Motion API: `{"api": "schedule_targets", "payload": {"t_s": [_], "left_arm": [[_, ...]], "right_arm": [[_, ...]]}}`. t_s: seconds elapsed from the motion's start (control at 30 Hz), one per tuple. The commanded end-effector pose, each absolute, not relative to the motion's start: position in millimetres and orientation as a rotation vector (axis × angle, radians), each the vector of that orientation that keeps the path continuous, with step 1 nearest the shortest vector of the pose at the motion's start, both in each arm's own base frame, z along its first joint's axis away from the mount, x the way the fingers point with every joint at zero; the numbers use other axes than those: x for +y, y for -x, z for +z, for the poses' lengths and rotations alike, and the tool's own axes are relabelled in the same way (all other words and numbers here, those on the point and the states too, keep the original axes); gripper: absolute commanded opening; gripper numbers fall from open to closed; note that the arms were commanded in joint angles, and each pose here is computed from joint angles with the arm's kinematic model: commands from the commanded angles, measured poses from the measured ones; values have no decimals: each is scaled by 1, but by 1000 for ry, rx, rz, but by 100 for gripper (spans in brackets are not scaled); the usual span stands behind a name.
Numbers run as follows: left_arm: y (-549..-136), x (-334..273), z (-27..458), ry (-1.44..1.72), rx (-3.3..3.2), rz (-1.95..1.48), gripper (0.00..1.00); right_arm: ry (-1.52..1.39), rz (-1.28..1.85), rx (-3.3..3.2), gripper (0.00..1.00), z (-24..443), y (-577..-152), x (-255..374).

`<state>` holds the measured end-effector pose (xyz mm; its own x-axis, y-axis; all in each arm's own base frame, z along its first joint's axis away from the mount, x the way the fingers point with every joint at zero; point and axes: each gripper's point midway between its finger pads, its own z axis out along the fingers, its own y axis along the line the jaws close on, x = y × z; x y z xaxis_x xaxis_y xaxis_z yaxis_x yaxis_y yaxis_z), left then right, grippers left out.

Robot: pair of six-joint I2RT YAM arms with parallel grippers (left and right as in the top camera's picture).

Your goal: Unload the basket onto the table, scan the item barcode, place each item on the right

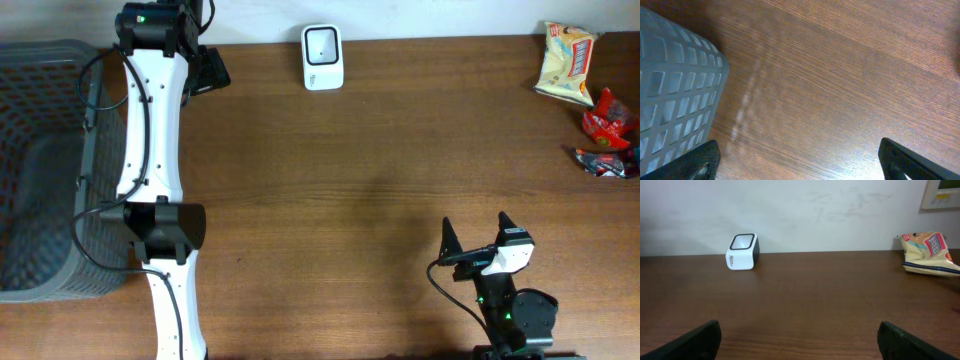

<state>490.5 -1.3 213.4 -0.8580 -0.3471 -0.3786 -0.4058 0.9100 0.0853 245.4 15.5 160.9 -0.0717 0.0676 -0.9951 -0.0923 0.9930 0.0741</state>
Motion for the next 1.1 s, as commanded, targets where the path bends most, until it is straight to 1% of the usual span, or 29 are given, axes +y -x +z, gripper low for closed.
{"api": "schedule_targets", "payload": {"t_s": [0.0, 0.93, 1.03, 1.07], "left_arm": [[-489, 0, 225, 569, 2682, 215, 99], [-489, 0, 226, 567, 2682, 214, 99], [-472, -5, 242, 554, 2694, 193, 99], [-468, -9, 251, 503, 2693, 176, 99]], "right_arm": [[19, 120, 1641, 98, 158, -245, 15], [19, 120, 1641, 98, 158, -245, 15], [19, 120, 1641, 98, 158, -245, 15], [19, 120, 1641, 98, 158, -245, 15]]}}
